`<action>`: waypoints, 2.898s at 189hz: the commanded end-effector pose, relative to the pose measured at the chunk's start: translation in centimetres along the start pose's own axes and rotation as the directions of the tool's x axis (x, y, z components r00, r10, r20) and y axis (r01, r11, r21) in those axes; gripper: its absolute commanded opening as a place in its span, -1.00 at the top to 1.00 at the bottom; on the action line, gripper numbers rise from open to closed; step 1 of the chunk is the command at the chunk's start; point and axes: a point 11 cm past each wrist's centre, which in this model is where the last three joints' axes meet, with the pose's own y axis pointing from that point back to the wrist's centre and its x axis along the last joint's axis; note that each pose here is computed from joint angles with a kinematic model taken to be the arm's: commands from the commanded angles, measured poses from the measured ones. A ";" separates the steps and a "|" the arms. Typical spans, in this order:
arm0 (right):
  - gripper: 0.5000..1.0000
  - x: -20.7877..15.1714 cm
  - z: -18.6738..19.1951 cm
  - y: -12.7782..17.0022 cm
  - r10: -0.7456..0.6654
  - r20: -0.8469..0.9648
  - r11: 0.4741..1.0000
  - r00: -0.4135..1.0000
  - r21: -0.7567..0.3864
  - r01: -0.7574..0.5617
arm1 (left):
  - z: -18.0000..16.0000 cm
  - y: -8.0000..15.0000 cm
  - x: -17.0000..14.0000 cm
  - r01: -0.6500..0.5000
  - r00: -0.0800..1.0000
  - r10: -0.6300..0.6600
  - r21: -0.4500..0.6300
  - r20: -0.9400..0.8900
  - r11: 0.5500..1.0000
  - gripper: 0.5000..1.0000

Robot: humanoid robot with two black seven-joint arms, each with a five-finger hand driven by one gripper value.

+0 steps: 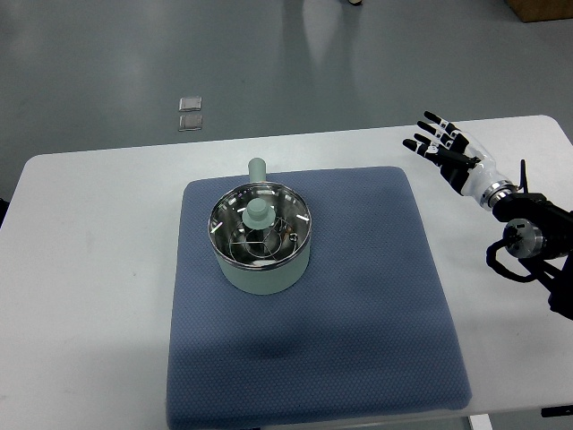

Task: Open lid and place right of pot

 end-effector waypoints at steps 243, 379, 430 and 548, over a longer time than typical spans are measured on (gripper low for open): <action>-0.73 -0.5 -0.7 -0.2 -0.041 0.009 0.999 0.999 0.016 0.041 | 0.1 0.0 0.0 -0.002 1.000 0.002 -0.001 0.001 1.000 -1.00; -0.72 -0.5 -3.1 -0.1 -0.127 -0.038 0.991 0.991 0.047 0.128 | 0.1 0.0 0.0 -0.002 1.000 0.002 -0.002 0.001 1.000 -1.00; -0.71 -1.4 -7.1 -0.5 -0.229 -0.240 0.967 0.943 0.057 0.249 | 0.1 0.0 0.0 -0.002 1.000 0.002 -0.001 0.001 1.000 -1.00; -0.71 -19.9 -15.6 2.5 -0.371 -0.924 0.659 0.088 -0.196 0.726 | 0.1 0.0 0.0 -0.002 1.000 0.002 -0.001 0.001 1.000 -1.00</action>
